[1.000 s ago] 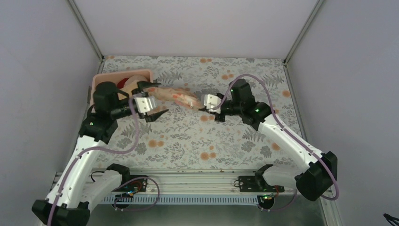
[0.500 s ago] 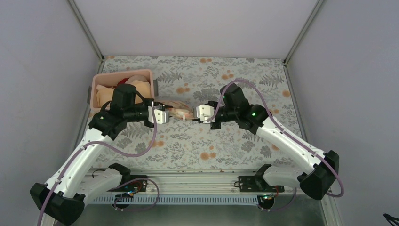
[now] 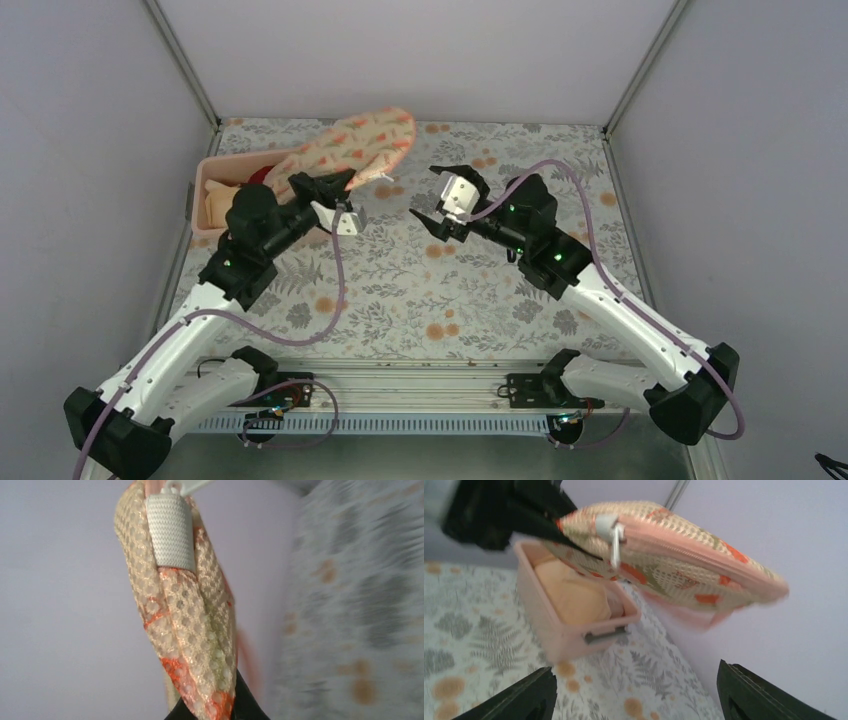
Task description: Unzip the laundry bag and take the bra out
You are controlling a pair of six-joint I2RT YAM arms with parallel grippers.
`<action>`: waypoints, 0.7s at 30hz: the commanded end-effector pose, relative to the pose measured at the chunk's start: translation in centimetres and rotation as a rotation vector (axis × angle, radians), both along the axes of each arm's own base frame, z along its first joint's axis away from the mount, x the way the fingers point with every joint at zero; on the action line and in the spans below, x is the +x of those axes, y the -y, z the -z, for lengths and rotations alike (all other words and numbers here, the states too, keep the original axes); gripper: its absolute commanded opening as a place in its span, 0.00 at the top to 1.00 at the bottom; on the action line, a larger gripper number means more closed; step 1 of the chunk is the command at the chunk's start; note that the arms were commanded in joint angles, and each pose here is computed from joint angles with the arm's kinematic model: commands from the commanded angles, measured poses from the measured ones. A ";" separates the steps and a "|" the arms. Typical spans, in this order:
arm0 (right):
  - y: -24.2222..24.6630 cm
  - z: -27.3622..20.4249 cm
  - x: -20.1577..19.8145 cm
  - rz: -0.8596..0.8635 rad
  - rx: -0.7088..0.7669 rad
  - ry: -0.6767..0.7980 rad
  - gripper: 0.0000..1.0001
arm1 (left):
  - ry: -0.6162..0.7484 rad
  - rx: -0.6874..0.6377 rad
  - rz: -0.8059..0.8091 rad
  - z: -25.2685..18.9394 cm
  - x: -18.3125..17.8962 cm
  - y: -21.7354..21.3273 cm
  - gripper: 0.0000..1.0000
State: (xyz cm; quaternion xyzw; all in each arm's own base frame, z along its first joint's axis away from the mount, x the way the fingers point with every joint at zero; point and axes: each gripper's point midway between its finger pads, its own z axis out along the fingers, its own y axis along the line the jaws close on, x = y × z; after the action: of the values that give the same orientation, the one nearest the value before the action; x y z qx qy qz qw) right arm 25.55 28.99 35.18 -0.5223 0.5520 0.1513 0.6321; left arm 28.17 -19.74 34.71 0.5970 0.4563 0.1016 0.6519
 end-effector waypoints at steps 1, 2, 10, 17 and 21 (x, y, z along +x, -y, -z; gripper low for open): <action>-0.1 -4.6 -0.6 -0.005 0.248 -0.072 0.18 | 0.729 0.104 -0.248 -8.7 0.1 -2.8 0.98; -0.1 -5.0 -0.7 -0.013 0.273 -0.084 0.18 | 0.826 0.128 -0.260 -9.3 -0.4 -2.9 0.98; -2.2 -4.5 -2.3 -0.161 0.267 -0.105 0.30 | 1.098 0.361 -0.276 -10.8 -1.7 -2.3 0.98; -3.6 -5.7 -1.1 -0.118 0.340 -0.135 0.41 | 1.136 0.455 -0.272 -10.1 -1.4 -2.0 0.98; -5.0 -6.3 -1.3 -0.080 0.418 -0.153 0.43 | 1.107 0.462 -0.289 -10.4 -0.8 -2.3 0.98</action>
State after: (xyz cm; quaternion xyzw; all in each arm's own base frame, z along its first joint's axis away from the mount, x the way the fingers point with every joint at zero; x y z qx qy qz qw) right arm 24.55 33.13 37.63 -0.4484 0.5522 0.3025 0.6344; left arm 28.14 -17.99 42.24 0.5425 0.1179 0.5431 0.6299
